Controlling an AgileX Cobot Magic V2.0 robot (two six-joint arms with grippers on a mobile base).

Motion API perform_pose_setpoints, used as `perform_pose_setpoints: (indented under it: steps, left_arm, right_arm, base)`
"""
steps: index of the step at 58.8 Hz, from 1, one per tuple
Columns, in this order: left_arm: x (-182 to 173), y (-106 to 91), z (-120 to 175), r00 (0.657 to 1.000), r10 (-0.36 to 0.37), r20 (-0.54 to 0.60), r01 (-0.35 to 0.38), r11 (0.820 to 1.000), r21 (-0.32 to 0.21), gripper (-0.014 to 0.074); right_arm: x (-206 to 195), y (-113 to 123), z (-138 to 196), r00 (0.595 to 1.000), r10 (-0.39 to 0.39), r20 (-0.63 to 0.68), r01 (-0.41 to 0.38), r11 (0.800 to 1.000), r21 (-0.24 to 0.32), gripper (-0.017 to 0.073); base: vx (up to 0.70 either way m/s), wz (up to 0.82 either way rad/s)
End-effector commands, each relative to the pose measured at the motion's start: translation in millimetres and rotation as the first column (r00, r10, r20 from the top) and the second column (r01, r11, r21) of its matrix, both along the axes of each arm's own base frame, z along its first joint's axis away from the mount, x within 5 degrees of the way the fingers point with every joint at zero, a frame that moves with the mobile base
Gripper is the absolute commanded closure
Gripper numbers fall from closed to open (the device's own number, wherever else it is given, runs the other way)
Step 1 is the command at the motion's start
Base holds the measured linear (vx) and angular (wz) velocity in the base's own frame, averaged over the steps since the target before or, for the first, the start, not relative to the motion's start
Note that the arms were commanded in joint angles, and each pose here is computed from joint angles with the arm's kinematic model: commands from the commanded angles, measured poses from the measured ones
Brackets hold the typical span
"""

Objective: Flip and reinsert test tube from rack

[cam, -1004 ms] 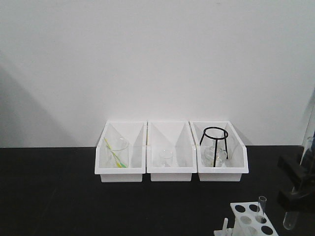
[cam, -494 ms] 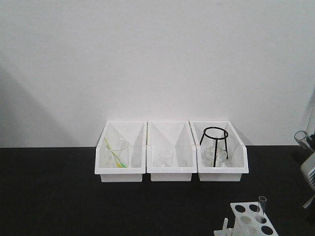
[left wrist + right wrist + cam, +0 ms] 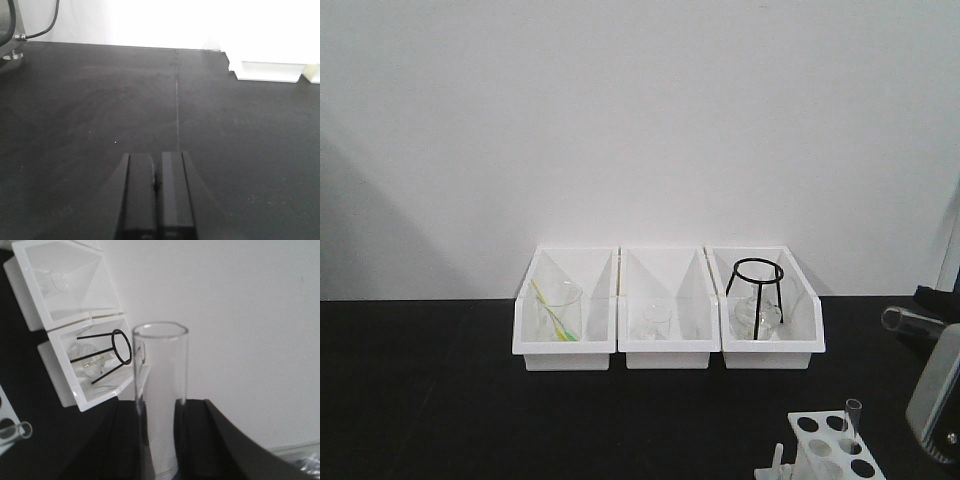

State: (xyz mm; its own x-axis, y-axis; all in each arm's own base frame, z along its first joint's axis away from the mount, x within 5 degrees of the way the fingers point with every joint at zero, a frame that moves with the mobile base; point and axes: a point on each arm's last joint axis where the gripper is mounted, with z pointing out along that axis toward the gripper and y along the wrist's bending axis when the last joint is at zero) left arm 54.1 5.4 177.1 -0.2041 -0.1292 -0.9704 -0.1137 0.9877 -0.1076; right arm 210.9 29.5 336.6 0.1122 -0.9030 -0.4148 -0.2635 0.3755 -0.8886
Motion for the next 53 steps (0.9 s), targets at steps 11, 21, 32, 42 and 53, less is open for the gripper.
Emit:
perform_pose_setpoints:
  steps: [11,21,32,42,53]
  left_arm:
    - [0.8,-0.8,8.4,0.995,-0.012,0.098,0.011,1.000,0.005,0.0600]
    - [0.8,-0.8,8.4,0.995,-0.012,0.098,0.011,1.000,0.005,0.0600]
    - [0.8,-0.8,8.4,0.995,-0.012,0.098,0.011,1.000,0.005,0.0600]
    - [0.8,-0.8,8.4,0.995,-0.012,0.098,0.011,1.000,0.005,0.0600]
    - [0.8,-0.8,8.4,0.995,-0.012,0.098,0.011,1.000,0.005,0.0600]
  right_arm:
    - [-1.5,-1.9,19.7,0.994,-0.089,-0.057,0.106,0.842,0.530,0.0568]
    - [-1.0,-2.4,21.2,0.987,-0.096,-0.131,0.163,0.628,0.761,0.0568]
    - [5.4,5.7,8.0,0.980,0.011,-0.199,0.176,0.416,0.892,0.0568]
    - [12.2,13.3,-17.6,0.976,0.096,-0.195,0.146,0.375,0.915,0.0568]
    - [21.0,6.0,-36.8,1.000,0.021,-0.021,0.016,0.223,0.975,0.0568]
  base:
    - [0.00,0.00]
    - [0.00,0.00]
    - [0.00,0.00]
    - [0.00,0.00]
    - [0.00,0.00]
